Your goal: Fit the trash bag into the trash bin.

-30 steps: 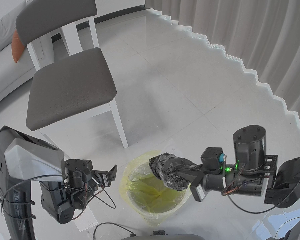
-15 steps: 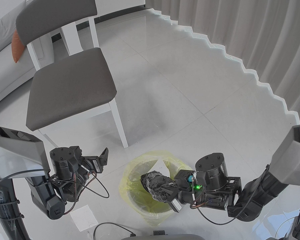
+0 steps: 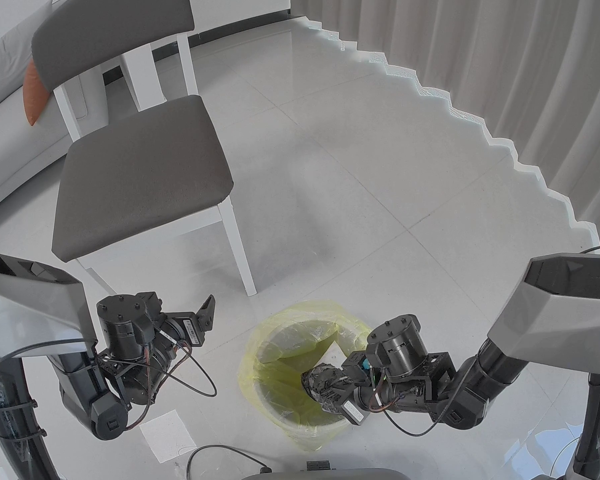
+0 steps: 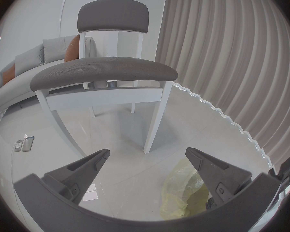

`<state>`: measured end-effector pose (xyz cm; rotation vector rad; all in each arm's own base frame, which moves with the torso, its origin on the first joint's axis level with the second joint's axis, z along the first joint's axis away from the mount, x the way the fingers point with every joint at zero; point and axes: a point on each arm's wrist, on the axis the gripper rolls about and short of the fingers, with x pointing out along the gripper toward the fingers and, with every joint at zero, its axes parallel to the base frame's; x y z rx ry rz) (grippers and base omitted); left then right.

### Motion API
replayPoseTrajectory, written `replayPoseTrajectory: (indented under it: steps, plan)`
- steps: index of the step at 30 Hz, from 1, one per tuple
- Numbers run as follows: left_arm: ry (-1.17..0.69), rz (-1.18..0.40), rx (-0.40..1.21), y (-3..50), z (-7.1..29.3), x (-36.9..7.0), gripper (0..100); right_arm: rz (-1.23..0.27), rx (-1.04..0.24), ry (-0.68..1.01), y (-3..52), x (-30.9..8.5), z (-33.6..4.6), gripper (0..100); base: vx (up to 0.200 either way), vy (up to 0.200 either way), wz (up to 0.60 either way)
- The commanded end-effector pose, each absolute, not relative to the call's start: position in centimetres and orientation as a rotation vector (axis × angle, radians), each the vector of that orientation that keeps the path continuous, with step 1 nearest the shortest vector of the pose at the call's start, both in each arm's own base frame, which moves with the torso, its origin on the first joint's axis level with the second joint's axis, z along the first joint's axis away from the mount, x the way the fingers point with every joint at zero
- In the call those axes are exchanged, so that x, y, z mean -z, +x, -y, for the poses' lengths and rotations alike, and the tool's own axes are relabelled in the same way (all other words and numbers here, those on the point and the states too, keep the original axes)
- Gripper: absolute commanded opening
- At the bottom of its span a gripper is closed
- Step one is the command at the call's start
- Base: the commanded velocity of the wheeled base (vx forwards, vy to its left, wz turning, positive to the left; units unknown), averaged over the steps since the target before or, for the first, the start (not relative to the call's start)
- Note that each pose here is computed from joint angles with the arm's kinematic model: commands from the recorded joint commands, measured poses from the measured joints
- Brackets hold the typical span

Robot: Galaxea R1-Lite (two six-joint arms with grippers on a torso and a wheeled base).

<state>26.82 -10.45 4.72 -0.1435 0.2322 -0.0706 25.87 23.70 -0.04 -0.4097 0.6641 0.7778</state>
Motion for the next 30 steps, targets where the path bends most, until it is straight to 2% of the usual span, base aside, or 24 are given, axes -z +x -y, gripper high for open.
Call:
replayPoseTrajectory:
  steps: [1, 13, 16, 19, 26, 30]
  plan:
    - [-0.146, -0.230, 0.071, 26.6, 10.4, -4.6, 100, -0.690, -0.759, -0.433, 28.1, 1.5, -24.2, 0, 0.000, 0.000, 0.00]
    - [-0.193, -0.254, 0.075, 26.0, 10.6, -4.4, 100, -0.690, -0.760, -0.460, 32.4, 1.6, -27.3, 0, 0.000, 0.000, 0.00]
    - [-0.190, -0.257, 0.096, 25.8, 11.2, -4.3, 100, -0.658, -0.845, -0.480, 32.9, 1.5, -27.2, 0, 0.000, 0.000, 0.00]
    - [-0.192, -0.247, 0.119, 25.9, 11.7, -4.5, 100, -0.624, -0.863, -0.492, 33.5, 0.9, -27.3, 0, 0.000, 0.000, 0.00]
    - [-0.205, -0.225, 0.169, 27.0, 12.4, -4.5, 100, -0.653, -0.833, -0.497, 34.6, 1.8, -27.2, 0, 0.000, 0.000, 0.00]
    - [-0.207, -0.246, 0.179, 26.9, 12.2, -4.2, 100, -0.598, -0.775, -0.484, 36.0, 0.8, -27.0, 0, 0.000, 0.000, 0.00]
